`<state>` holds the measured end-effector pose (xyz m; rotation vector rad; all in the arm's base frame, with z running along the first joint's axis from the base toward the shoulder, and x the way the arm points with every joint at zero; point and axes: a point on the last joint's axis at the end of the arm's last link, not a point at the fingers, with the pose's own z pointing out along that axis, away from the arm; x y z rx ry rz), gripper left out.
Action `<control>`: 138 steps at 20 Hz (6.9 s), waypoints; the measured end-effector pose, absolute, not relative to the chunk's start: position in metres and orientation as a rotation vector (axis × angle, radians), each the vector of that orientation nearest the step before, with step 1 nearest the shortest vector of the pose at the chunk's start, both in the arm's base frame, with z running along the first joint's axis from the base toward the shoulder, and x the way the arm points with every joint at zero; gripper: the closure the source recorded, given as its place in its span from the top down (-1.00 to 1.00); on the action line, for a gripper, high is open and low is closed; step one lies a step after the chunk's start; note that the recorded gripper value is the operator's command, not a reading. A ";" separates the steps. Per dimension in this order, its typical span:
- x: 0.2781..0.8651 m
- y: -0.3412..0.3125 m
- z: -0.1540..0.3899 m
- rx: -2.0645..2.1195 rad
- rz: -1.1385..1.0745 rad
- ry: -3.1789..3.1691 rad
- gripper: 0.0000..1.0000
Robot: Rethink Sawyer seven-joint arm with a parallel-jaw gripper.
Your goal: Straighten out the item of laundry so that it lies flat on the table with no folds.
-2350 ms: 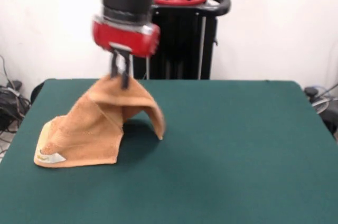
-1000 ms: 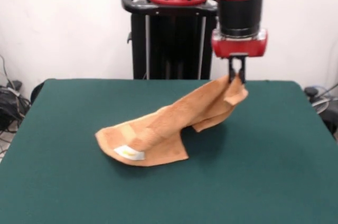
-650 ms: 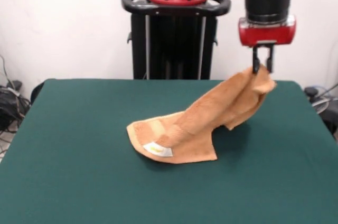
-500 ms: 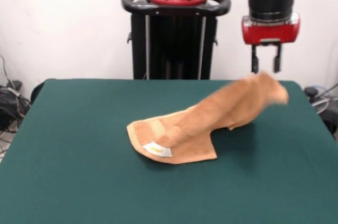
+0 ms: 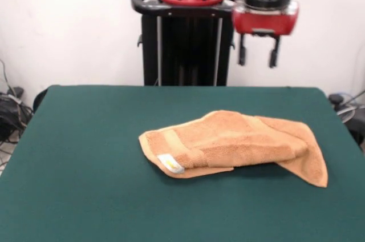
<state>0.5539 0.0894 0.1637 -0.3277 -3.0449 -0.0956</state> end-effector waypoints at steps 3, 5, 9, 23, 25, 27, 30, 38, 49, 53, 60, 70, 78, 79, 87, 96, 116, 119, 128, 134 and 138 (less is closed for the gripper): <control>0.575 0.046 0.187 -0.346 0.012 -3.042 1.00; 0.587 0.025 0.194 -0.357 0.069 -3.070 1.00; 0.611 -0.018 0.202 -0.386 0.184 -3.143 1.00; 0.633 -0.116 0.122 -0.566 0.337 -3.412 1.00; 0.631 -0.119 0.110 -0.578 0.326 -3.421 1.00; 0.624 -0.118 0.085 -0.593 0.288 -3.418 1.00; 0.611 -0.107 0.060 -0.587 0.228 -3.381 1.00; 0.577 -0.053 0.033 -0.509 0.137 -3.299 1.00; 0.562 -0.033 0.011 -0.472 0.108 -3.249 1.00; 0.541 -0.045 -0.028 -0.520 0.079 -3.169 1.00; 0.524 -0.056 -0.054 -0.576 0.032 -3.109 1.00; 0.524 -0.056 -0.054 -0.576 0.030 -3.109 -1.00; 0.507 -0.052 -0.028 -0.532 0.048 -3.115 -1.00; 0.503 -0.053 -0.022 -0.524 0.049 -3.116 -1.00; 0.438 -0.118 -0.002 -0.495 0.082 -3.088 -1.00; 0.370 -0.165 -0.047 -0.379 0.086 -3.077 -1.00; 0.391 -0.181 0.038 -0.551 0.081 -2.874 1.00; 0.406 -0.174 0.063 -0.590 0.057 -2.827 1.00; 0.455 -0.123 0.039 -0.527 0.034 -3.022 1.00; 0.472 -0.079 -0.006 -0.466 0.035 -3.204 1.00; 0.470 -0.049 -0.034 -0.456 0.015 -3.243 1.00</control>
